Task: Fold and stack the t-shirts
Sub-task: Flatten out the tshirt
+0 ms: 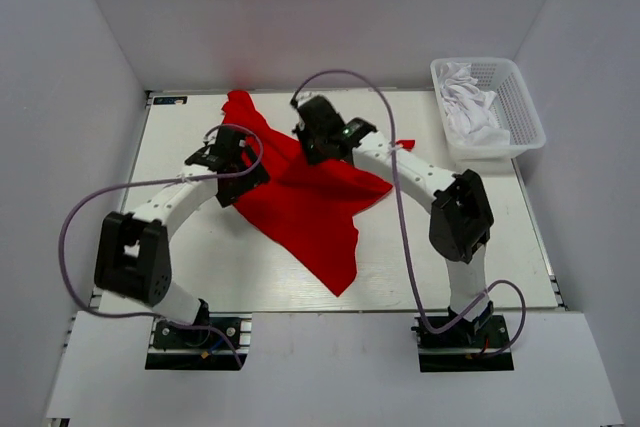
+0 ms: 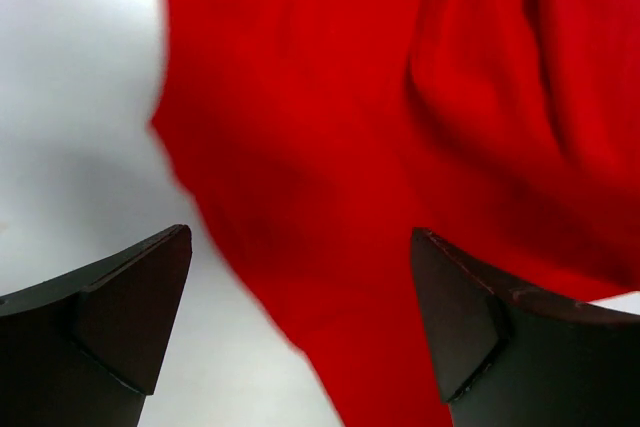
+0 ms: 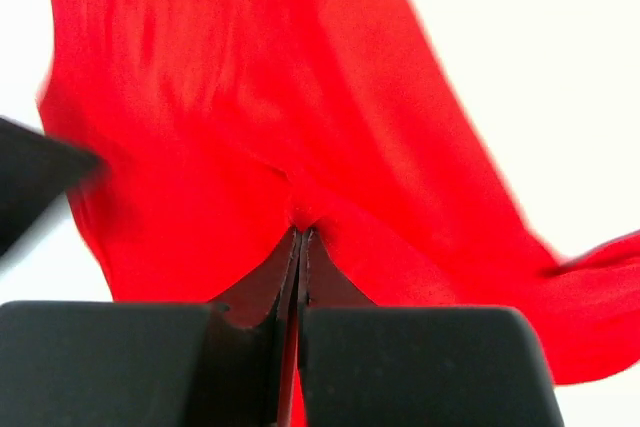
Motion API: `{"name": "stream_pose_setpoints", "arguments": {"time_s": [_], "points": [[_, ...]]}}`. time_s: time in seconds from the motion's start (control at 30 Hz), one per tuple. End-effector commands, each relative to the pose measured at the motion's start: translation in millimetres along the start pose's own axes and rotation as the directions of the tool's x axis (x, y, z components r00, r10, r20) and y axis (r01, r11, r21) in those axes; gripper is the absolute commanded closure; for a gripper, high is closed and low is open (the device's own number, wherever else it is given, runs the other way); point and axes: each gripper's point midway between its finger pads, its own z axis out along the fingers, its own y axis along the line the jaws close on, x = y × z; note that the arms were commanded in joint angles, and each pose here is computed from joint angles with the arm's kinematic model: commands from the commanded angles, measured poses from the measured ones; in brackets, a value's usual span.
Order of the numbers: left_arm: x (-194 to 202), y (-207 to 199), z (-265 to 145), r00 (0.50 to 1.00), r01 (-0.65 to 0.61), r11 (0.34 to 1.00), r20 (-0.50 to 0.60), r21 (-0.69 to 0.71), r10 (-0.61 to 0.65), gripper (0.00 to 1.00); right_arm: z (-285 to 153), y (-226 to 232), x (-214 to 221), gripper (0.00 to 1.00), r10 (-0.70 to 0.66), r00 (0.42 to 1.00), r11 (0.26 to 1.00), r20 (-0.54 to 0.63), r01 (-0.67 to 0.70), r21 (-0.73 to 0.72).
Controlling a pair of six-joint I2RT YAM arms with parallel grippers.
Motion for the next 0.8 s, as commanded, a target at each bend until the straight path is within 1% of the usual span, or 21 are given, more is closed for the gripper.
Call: {"name": "stream_pose_setpoints", "arguments": {"time_s": [0.0, 0.03, 0.07, 0.1, 0.13, 0.17, 0.23, 0.27, 0.3, 0.33, 0.37, 0.4, 0.43, 0.47, 0.5, 0.53, 0.57, 0.63, 0.67, 0.73, 0.77], "points": [[-18.8, -41.5, 9.5, 0.999, -0.039, 0.992, 0.024, 0.121, 0.036, 0.00, -4.7, -48.0, -32.3, 1.00, 0.024, 0.999, 0.995, 0.041, -0.028, 0.097], [-17.7, -41.7, 15.8, 0.999, -0.040, 0.993, 0.013, 0.111, 0.039, 0.00, -10.9, -52.9, -51.5, 1.00, 0.031, 0.996, 0.995, 0.083, -0.039, 0.097], [-16.5, -39.5, 28.6, 0.999, -0.053, 0.995, 0.000, 0.081, 0.053, 0.00, -5.7, -78.4, -54.0, 1.00, 0.059, 0.995, 0.990, 0.080, -0.069, 0.126], [-12.0, -36.4, 36.1, 0.998, -0.055, 0.996, -0.018, 0.065, 0.056, 0.00, 0.9, -85.7, -52.2, 1.00, 0.066, 0.995, 0.988, 0.068, -0.074, 0.135], [-13.2, -34.9, 41.8, 0.998, -0.065, 0.997, -0.017, 0.048, 0.066, 0.00, -5.5, -91.9, -70.6, 1.00, 0.068, 0.991, 0.987, 0.112, -0.083, 0.136], [-13.0, -35.6, 46.6, 0.997, -0.066, 0.997, -0.024, 0.042, 0.067, 0.00, 3.0, -111.9, -70.8, 1.00, 0.085, 0.990, 0.981, 0.110, -0.103, 0.165], [-1.7, -24.2, 65.3, 0.993, -0.100, 0.995, -0.069, -0.010, 0.099, 0.00, 0.7, -135.9, -92.1, 1.00, 0.100, 0.979, 0.971, 0.178, -0.135, 0.196], [-5.5, -28.7, 67.8, 0.992, -0.109, 0.994, -0.060, -0.022, 0.108, 0.00, 3.3, -162.5, -96.2, 1.00, 0.116, 0.973, 0.956, 0.201, -0.164, 0.242], [-4.7, -25.2, 72.4, 0.989, -0.134, 0.990, -0.071, -0.043, 0.131, 0.00, 4.2, -173.6, -100.9, 1.00, 0.117, 0.967, 0.950, 0.225, -0.175, 0.258], [-3.1, -19.4, 80.6, 0.987, -0.144, 0.986, -0.090, -0.086, 0.136, 0.00, 3.5, -186.2, -120.1, 1.00, 0.109, 0.945, 0.940, 0.309, -0.199, 0.278], [-1.9, -15.8, 84.2, 0.983, -0.164, 0.981, -0.102, -0.105, 0.153, 0.00, 9.7, -209.3, -119.6, 1.00, 0.109, 0.940, 0.927, 0.323, -0.214, 0.308], [0.2, -13.4, 87.1, 0.978, -0.186, 0.976, -0.119, -0.113, 0.172, 0.00, 11.8, -215.7, -125.2, 1.00, 0.103, 0.932, 0.925, 0.348, -0.218, 0.311], [1.1, -9.2, 88.5, 0.974, -0.201, 0.970, -0.133, -0.135, 0.184, 0.00, 12.5, -231.3, -145.3, 1.00, 0.091, 0.893, 0.907, 0.440, -0.257, 0.334], [8.5, 0.9, 94.9, 0.969, -0.215, 0.961, -0.162, -0.173, 0.187, 0.00, 8.6, -252.3, -151.6, 1.00, 0.091, 0.874, 0.888, 0.477, -0.289, 0.359], [8.4, 3.8, 95.6, 0.967, -0.220, 0.956, -0.169, -0.191, 0.189, 0.00, 21.7, -265.1, -155.2, 1.00, 0.073, 0.860, 0.877, 0.506, -0.296, 0.378], [7.6, 9.2, 94.5, 0.964, -0.237, 0.948, -0.170, -0.213, 0.203, 0.00, 13.5, -278.0, -170.9, 1.00, 0.052, 0.818, 0.854, 0.573, -0.334, 0.400], [12.2, 16.8, 95.9, 0.958, -0.256, 0.937, -0.193, -0.237, 0.213, 0.00, 8.6, -301.8, -174.0, 1.00, 0.028, 0.800, 0.826, 0.599, -0.356, 0.438], [19.2, 27.1, 96.7, 0.950, -0.278, 0.926, -0.213, -0.256, 0.226, 0.00, 21.8, -318.8, -182.0, 1.00, -0.050, 0.771, 0.817, 0.635, -0.334, 0.469], [17.3, 29.2, 96.6, 0.948, -0.291, 0.920, -0.209, -0.264, 0.240, 0.00, 3.7, -335.4, -206.5, 1.00, -0.104, 0.675, 0.808, 0.731, -0.371, 0.458], [17.9, 36.7, 97.0, 0.947, -0.298, 0.909, -0.206, -0.292, 0.245, 0.00, 18.5, -366.2, -196.3, 1.00, -0.188, 0.664, 0.765, 0.724, -0.364, 0.532], [17.7, 37.2, 96.8, 0.944, -0.308, 0.906, -0.209, -0.290, 0.254, 0.00, 0.6, -367.2, -218.9, 1.00, -0.244, 0.553, 0.765, 0.797, -0.395, 0.508]]}}
